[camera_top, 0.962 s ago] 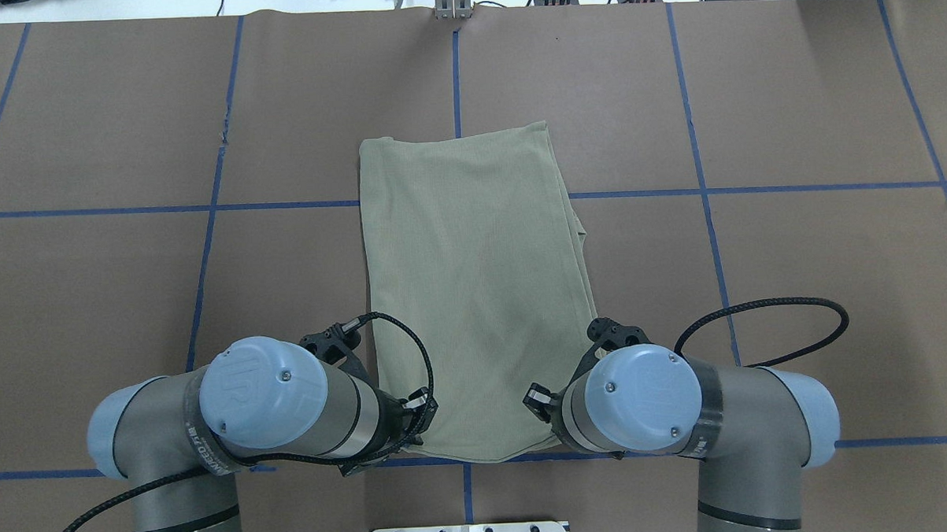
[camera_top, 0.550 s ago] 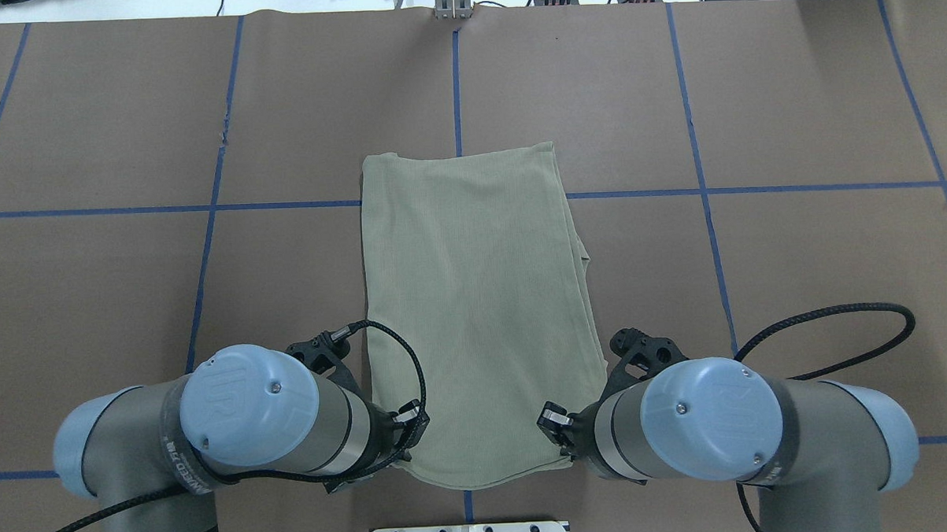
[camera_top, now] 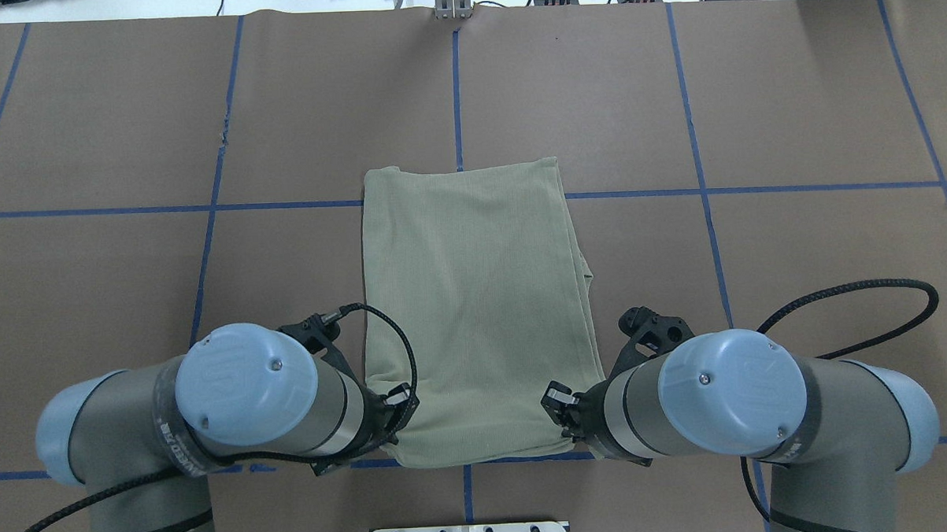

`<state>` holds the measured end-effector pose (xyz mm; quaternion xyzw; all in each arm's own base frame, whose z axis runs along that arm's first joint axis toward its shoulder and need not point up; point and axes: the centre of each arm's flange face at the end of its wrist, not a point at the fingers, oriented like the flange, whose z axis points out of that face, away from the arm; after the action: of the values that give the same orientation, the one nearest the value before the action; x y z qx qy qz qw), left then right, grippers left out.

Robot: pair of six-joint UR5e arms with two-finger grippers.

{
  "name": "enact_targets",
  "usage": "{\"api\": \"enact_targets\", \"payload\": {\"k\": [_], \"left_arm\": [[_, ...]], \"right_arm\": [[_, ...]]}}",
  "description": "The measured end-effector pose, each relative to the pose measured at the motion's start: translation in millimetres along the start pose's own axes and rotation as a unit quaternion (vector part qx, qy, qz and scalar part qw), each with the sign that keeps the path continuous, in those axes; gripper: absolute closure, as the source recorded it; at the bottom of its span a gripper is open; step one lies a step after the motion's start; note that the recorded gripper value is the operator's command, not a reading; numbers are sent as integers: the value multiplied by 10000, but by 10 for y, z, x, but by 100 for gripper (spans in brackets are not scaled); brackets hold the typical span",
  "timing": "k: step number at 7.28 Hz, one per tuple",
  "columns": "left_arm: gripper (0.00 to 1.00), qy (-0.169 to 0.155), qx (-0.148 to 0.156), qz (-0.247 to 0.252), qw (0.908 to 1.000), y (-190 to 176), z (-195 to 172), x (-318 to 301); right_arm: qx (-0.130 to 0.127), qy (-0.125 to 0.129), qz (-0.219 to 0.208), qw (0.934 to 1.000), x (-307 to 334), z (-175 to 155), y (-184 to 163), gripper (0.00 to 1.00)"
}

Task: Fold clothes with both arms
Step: 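Lift the near edge with both grippers and fold it toward the collar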

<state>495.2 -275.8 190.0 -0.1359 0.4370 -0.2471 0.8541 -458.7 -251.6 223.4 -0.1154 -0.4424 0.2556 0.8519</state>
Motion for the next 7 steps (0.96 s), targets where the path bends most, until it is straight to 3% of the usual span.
{"api": "enact_targets", "payload": {"k": [4,5,7], "left_arm": [[100,369,658,-70,9971,-974,-125,664],[100,476,755,-112,9959,-1179,-91,798],[100,650,949,-231,9931,-1592,-26,1093]], "right_arm": [[757,-398,286,9959,-765,-155,-955,100],[899,-356,346,9947,-960,-125,-1229,100],[948,-101,541,9940,-1448,-7,-1848,100]]}}
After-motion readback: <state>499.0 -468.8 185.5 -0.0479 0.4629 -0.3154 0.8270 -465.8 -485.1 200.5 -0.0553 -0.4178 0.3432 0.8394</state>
